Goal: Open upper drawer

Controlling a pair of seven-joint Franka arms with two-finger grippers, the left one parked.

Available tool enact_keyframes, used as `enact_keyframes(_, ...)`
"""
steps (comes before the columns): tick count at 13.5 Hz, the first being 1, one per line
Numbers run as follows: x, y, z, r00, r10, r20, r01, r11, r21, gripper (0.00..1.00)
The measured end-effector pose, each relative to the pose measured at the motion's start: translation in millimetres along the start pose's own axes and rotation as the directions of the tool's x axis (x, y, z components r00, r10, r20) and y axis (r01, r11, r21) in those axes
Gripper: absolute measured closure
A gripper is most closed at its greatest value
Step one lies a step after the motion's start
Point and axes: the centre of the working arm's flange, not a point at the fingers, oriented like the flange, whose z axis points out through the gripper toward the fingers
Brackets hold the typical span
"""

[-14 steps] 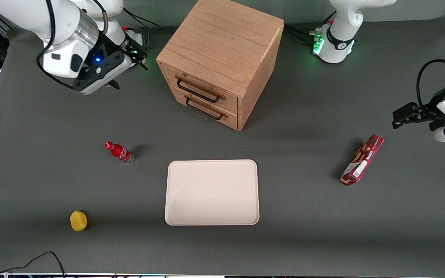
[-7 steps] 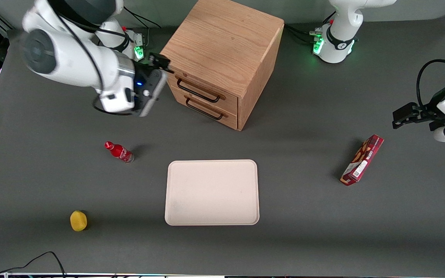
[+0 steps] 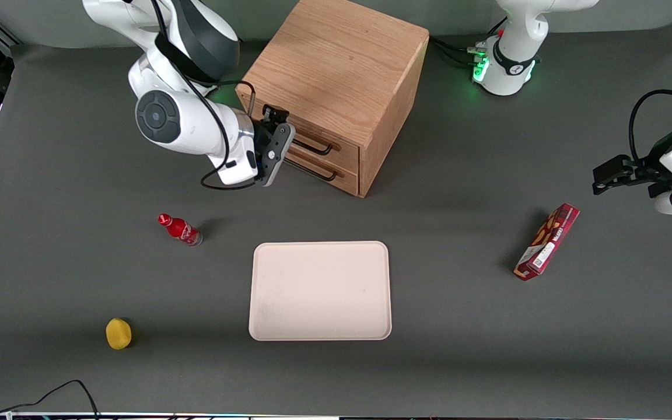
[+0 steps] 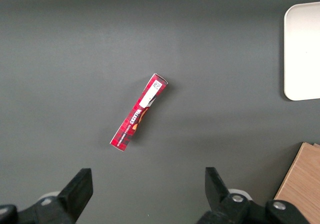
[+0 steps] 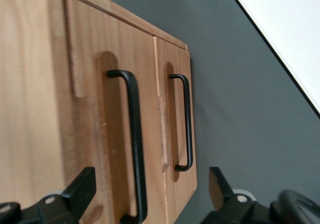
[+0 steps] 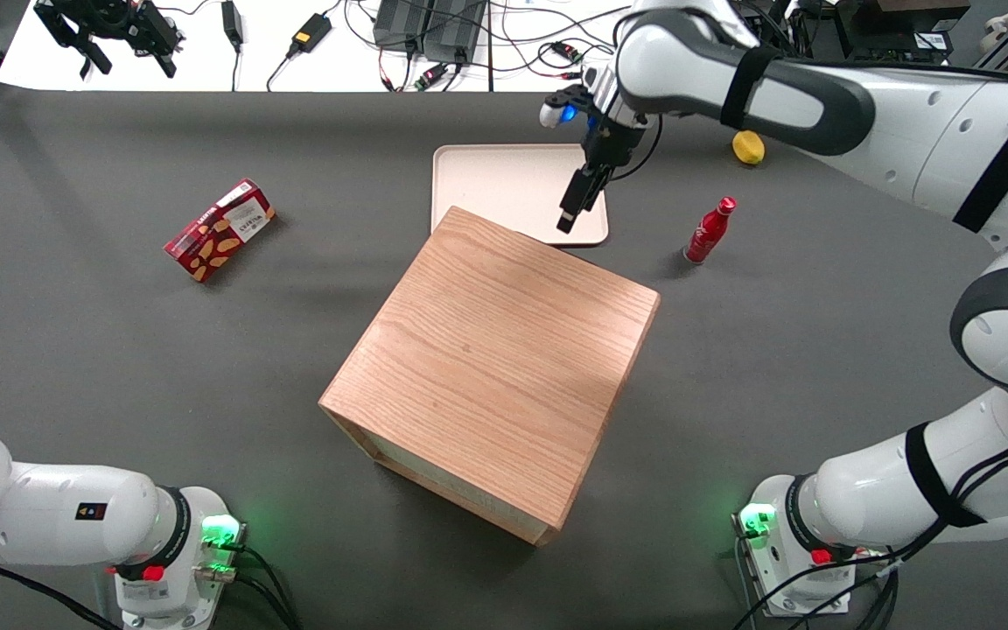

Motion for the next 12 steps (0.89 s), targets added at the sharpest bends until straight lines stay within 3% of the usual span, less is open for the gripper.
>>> enact_keyframes(7, -3, 9, 44, 0.999, 0.002, -0.035, -0.003, 1.0, -0.031, 0.0)
enact_keyframes(12, -1, 12, 57, 0.999, -0.009, -0.034, 0.008, 0.999, -0.04, 0.0)
